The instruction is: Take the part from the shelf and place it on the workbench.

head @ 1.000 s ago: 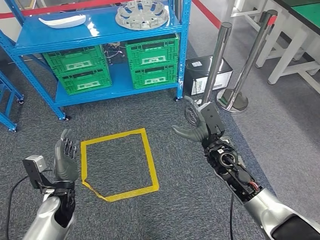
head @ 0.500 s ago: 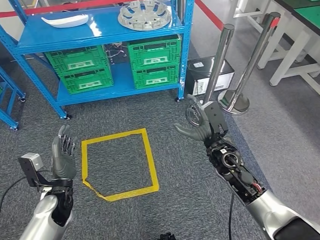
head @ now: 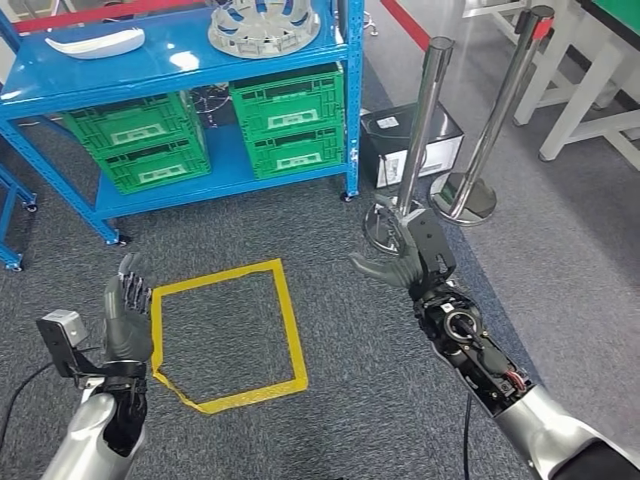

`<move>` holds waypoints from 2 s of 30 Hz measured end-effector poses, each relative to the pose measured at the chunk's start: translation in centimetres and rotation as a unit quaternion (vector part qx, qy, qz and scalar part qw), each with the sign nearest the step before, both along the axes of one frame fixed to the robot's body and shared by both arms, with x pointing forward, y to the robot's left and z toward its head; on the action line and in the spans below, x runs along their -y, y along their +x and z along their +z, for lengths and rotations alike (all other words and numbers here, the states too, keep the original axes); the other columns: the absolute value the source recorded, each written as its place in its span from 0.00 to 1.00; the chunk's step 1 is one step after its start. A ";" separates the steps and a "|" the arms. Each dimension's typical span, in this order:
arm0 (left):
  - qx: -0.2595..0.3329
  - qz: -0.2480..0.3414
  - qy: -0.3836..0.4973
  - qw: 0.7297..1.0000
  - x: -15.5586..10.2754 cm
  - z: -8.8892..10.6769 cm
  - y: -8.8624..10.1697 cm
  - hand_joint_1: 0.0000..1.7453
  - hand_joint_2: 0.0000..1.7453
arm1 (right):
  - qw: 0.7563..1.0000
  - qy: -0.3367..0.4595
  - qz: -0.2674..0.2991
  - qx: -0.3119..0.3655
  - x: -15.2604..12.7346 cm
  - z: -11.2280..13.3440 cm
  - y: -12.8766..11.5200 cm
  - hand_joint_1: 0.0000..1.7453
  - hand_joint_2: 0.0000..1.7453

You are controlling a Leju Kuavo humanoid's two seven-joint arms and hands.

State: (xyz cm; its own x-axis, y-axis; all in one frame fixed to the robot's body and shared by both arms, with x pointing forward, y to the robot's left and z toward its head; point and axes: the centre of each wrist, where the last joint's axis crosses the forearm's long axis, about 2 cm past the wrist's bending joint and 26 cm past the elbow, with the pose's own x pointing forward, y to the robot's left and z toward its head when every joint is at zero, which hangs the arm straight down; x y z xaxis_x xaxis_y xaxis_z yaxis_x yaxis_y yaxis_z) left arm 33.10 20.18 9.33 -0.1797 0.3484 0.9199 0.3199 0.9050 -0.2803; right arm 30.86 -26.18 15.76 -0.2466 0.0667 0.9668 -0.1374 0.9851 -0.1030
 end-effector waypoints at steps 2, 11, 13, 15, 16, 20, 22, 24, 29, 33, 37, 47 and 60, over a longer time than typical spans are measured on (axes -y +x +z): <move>0.001 0.000 0.001 1.000 -0.1 0.1 0.1 0.00 0.00 | 1.000 0.000 0.000 0.002 0.0 0.1 0.1 0.00 1.00; 0.011 0.004 0.000 1.000 -0.2 0.6 0.5 0.00 0.00 | 1.000 0.000 0.005 0.015 -0.1 1.0 0.6 0.00 1.00; 0.009 0.005 0.000 1.000 -0.2 0.5 0.4 0.00 0.00 | 1.000 0.000 0.005 0.015 -0.1 1.0 0.7 0.00 1.00; 0.006 0.005 0.000 1.000 -0.3 0.3 0.2 0.00 0.00 | 1.000 0.000 0.006 0.014 -0.1 0.9 0.6 0.00 1.00; 0.005 0.005 0.000 1.000 -0.3 0.2 0.1 0.00 0.00 | 1.000 0.000 0.006 0.014 -0.1 0.9 0.6 0.00 1.00; 0.006 0.006 -0.001 1.000 -0.3 0.2 0.0 0.00 0.00 | 1.000 -0.001 0.010 0.013 -0.2 1.0 0.7 0.00 0.25; 0.007 0.007 -0.002 1.000 -0.3 0.3 0.0 0.00 0.00 | 1.000 -0.001 0.012 0.013 -0.2 0.9 0.7 0.00 0.00; 0.009 0.008 -0.003 1.000 -0.4 0.4 0.0 0.00 0.00 | 1.000 -0.001 0.013 0.014 -0.2 0.9 0.6 0.00 0.00; 0.002 0.010 -0.004 1.000 -0.5 0.0 -0.4 0.00 0.00 | 1.000 -0.003 0.012 0.010 -0.2 0.7 0.5 0.00 0.00; 0.000 0.010 -0.004 1.000 -0.5 0.0 -0.4 0.00 0.00 | 1.000 -0.003 0.012 0.008 -0.2 0.7 0.5 0.00 0.00; 0.002 0.011 -0.005 1.000 -0.6 0.2 -0.3 0.00 0.00 | 1.000 -0.004 0.013 0.009 -0.2 0.8 0.6 0.00 0.00; 0.003 0.011 -0.011 1.000 -0.6 0.3 -0.2 0.00 0.00 | 1.000 -0.005 0.012 0.009 -0.1 0.8 0.5 0.00 0.00; 0.006 0.011 -0.013 1.000 -0.6 0.5 -0.2 0.00 0.00 | 1.000 -0.005 0.014 0.012 0.0 1.0 0.6 0.00 0.00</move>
State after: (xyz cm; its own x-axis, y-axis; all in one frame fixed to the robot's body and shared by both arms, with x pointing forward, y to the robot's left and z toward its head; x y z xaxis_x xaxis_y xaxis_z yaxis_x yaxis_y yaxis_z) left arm 32.87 20.76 9.78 -0.1983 0.3687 0.9082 0.3041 0.9040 -0.3006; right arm 31.49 -26.18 16.74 -0.2725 0.0700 0.9596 -0.1618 0.9798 -0.1174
